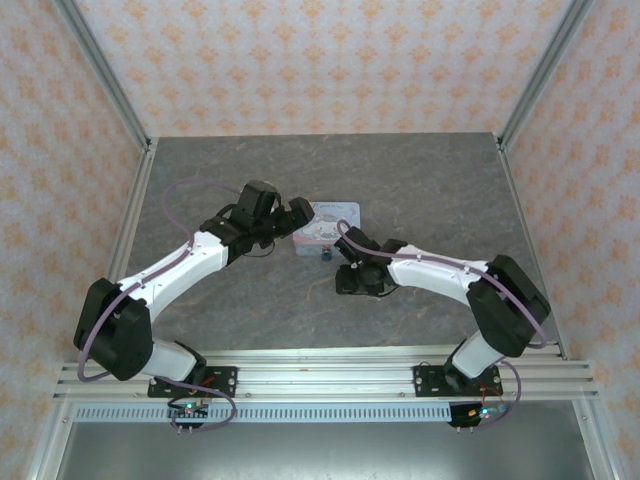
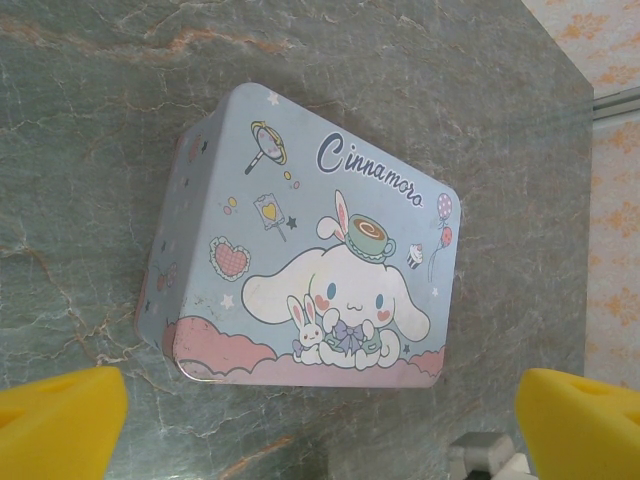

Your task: Unlock a padlock with a key

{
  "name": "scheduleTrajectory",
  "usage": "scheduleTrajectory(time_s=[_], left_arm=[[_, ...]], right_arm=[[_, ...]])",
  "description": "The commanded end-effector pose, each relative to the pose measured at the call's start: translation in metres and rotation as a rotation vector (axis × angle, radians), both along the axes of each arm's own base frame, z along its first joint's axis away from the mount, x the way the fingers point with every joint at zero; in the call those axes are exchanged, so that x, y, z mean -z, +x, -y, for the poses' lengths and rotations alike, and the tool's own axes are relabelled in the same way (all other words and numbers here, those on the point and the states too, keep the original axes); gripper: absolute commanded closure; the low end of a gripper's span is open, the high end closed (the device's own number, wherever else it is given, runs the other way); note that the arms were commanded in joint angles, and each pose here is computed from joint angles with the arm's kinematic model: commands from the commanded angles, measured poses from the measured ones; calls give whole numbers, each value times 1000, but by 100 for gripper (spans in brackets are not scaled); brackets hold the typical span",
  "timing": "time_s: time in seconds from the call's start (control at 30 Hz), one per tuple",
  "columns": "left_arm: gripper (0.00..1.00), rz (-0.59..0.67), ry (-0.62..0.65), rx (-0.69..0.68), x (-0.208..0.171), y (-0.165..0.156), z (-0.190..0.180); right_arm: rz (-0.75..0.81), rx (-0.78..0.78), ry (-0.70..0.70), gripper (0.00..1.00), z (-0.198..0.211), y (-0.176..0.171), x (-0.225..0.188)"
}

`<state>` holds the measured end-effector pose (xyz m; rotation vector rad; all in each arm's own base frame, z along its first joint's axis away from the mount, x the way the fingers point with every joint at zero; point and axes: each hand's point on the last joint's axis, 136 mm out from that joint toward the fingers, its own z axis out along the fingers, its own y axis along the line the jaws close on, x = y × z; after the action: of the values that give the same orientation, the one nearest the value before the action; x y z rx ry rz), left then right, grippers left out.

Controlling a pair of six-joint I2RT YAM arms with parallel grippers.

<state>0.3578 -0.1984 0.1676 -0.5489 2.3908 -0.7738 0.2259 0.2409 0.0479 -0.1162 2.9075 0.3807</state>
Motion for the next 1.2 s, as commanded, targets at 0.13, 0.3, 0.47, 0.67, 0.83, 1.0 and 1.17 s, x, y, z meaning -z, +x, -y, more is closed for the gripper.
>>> scheduleTrajectory(time_s=[0.13, 0.3, 0.47, 0.67, 0.83, 1.0, 1.17], left_arm=[[0, 22, 17, 3, -7, 6, 2], [0, 22, 18, 3, -7, 5, 1], [0, 24, 19, 4, -8, 5, 1], [0, 26, 19, 4, -8, 6, 2], [0, 24, 13, 4, -7, 7, 3], [0, 23, 8, 7, -6, 9, 5], [0, 24, 10, 8, -7, 9, 5]], right_arm=[[60, -137, -197, 48, 36, 1, 1], [34, -247, -292, 44, 49, -3, 18], [12, -287, -304, 43, 50, -6, 23], [-4, -286, -316, 44, 54, -9, 25], [-64, -285, -301, 44, 55, -20, 34], [-90, -268, -270, 45, 50, -23, 41], [-101, -258, -206, 48, 41, -28, 38]])
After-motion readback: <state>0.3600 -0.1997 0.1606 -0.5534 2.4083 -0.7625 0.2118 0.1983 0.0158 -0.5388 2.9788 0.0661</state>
